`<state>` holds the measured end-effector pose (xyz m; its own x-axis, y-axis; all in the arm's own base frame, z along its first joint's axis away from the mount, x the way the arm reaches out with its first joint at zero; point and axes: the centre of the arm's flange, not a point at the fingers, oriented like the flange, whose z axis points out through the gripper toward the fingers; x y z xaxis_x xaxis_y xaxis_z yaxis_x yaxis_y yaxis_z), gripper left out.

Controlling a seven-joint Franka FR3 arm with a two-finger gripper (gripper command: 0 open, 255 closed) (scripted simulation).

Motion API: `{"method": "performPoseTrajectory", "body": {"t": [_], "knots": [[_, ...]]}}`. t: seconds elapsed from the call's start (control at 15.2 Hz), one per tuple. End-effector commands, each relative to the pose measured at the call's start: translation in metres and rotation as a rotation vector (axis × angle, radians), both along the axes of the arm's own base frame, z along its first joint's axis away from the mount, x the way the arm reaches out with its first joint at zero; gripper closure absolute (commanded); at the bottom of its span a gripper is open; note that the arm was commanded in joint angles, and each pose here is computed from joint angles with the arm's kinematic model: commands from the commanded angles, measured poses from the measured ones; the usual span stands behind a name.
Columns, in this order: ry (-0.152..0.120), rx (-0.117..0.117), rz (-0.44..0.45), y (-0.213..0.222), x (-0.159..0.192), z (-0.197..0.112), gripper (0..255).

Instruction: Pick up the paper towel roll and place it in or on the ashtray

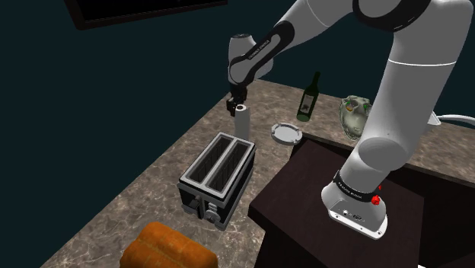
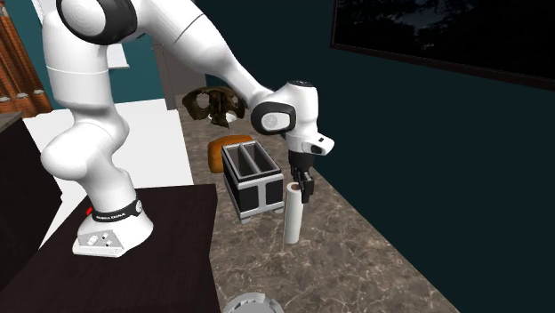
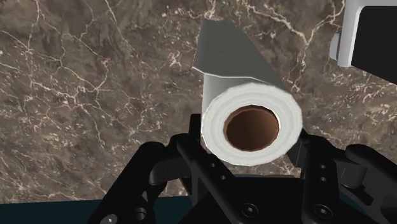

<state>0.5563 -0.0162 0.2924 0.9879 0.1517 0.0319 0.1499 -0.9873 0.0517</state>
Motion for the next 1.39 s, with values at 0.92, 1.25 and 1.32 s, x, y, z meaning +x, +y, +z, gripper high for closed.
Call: {"method": "performPoseTrajectory", "body": {"t": [0.92,1.25,1.32], "knots": [[0.000,0.000,0.000,-0.033,-0.019,0.073,255],[0.000,0.000,0.000,-0.088,-0.051,0.089,255],[0.000,0.000,0.000,-0.099,-0.058,0.093,255]]}}
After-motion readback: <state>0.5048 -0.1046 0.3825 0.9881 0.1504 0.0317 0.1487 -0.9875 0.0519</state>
